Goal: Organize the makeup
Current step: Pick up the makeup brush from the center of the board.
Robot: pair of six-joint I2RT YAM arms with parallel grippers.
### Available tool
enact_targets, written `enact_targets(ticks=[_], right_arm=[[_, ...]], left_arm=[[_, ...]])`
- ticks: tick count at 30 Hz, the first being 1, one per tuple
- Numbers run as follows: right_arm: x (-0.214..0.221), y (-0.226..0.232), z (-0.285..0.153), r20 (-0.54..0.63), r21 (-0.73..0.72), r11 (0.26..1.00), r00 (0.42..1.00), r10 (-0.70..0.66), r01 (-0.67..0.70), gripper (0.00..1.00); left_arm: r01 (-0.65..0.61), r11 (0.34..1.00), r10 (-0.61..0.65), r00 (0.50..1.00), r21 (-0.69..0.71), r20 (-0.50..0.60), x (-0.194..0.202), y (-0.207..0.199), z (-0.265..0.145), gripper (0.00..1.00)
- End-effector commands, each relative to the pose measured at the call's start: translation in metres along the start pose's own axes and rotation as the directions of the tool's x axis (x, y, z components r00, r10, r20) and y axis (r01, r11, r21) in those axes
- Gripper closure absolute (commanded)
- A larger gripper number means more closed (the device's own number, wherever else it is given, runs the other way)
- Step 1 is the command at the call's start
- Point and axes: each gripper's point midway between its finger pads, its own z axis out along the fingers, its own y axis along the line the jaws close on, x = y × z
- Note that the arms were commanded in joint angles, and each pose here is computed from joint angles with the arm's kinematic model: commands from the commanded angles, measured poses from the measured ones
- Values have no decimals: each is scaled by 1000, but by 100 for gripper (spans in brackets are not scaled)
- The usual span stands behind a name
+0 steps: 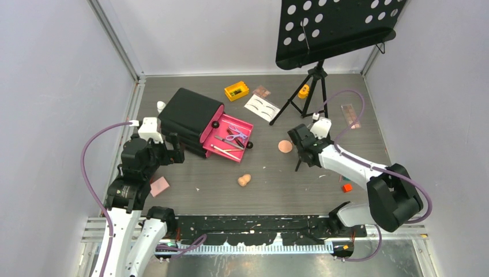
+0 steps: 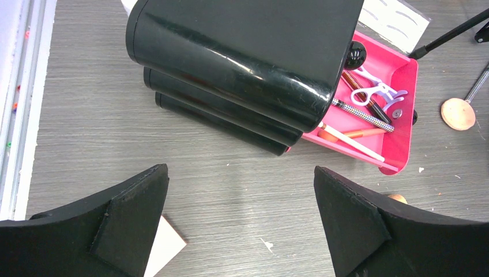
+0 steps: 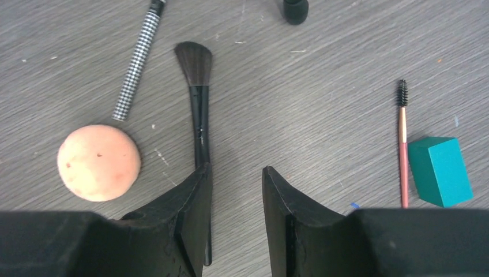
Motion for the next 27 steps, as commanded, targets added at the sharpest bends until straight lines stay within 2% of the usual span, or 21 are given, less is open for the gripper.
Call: enact_targets(ticks=[1,7,14,21,24,27], right_arm=[[-1,8,9,-50,-63,993,994,95,-98,58],[10,22,27,-133,-124,986,987,94,-111,59],[19,24,41,-170,-97,992,983,69,-86,62],[30,15,49,-202,-45,998,978,44,-54,77],[30,12,48,-196,-44,998,980,41,-51,89],[23,12,42,-170,-70,995,984,54,-66,96]], left_arm=[[2,1000,-3,999,19,52,-12,-4,2,0],[2,1000,-3,999,19,50,-12,-4,2,0],[2,1000,-3,999,19,52,-12,-4,2,0],[2,1000,-3,999,20,51,-12,-4,2,0],[2,1000,-3,999,20,54,-13,-4,2,0],[2,1000,-3,999,20,53,-12,-4,2,0]])
